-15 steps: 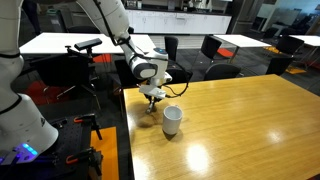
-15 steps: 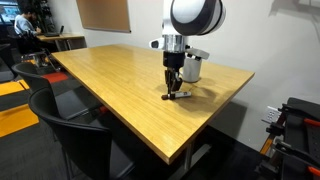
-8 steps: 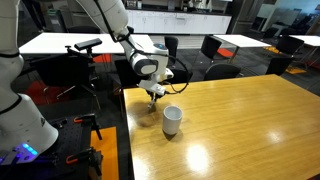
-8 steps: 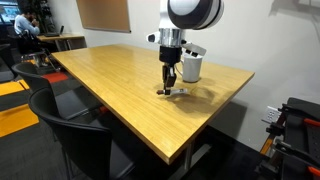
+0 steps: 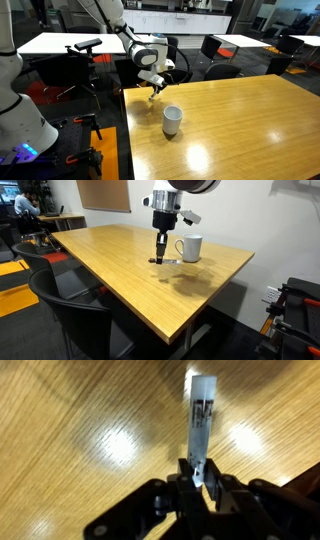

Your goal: Put the marker into the mug.

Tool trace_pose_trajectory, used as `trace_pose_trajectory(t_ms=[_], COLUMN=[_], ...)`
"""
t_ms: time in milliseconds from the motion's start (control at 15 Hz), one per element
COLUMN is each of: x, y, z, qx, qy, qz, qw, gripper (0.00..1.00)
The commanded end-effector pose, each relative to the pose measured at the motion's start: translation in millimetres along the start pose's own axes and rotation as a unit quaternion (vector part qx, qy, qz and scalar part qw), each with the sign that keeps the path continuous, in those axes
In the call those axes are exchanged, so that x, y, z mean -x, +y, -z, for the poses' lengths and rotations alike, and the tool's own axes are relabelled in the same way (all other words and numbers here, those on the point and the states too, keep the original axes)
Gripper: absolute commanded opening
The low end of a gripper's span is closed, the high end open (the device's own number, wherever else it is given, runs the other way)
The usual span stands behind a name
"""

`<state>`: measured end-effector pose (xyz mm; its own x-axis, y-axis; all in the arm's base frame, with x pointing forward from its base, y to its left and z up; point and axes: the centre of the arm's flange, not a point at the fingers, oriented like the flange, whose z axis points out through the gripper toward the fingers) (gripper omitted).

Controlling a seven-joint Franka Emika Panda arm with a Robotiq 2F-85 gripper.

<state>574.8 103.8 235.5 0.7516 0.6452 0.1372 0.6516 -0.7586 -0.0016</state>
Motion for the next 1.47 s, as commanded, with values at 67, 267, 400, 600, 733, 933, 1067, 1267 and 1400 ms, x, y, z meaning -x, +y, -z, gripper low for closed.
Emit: trace_pose_trajectory(t_ms=[67,267,400,600,733,933,1067,1267,1400], x=[3.8,6.7,11.0,17.2,19.8,23.1,25.8,28.7,30.3], y=[-9.8,-5.9,-1.3,4.3,5.3,3.9,2.9,0.5,-0.6], z=[46.7,67.6,79.6,95.4,103.7,110.4,113.3,115.2,116.7], qx=[0.038,0.061,0.082,0.099,0.109,0.121,0.123,0.12,0.118], qy=[0.0,-0.012,-0.03,-0.056,-0.078,-0.123,-0.162,-0.221,-0.252], qz=[-0.044,-0.041,-0.034,-0.013,-0.002,0.02,0.034,0.053,0.063], qw=[0.9983,0.9972,0.9956,0.9935,0.991,0.9849,0.9785,0.9665,0.9584], gripper=[0.05,0.05,0.05,0.05,0.05,0.05,0.05,0.05,0.05])
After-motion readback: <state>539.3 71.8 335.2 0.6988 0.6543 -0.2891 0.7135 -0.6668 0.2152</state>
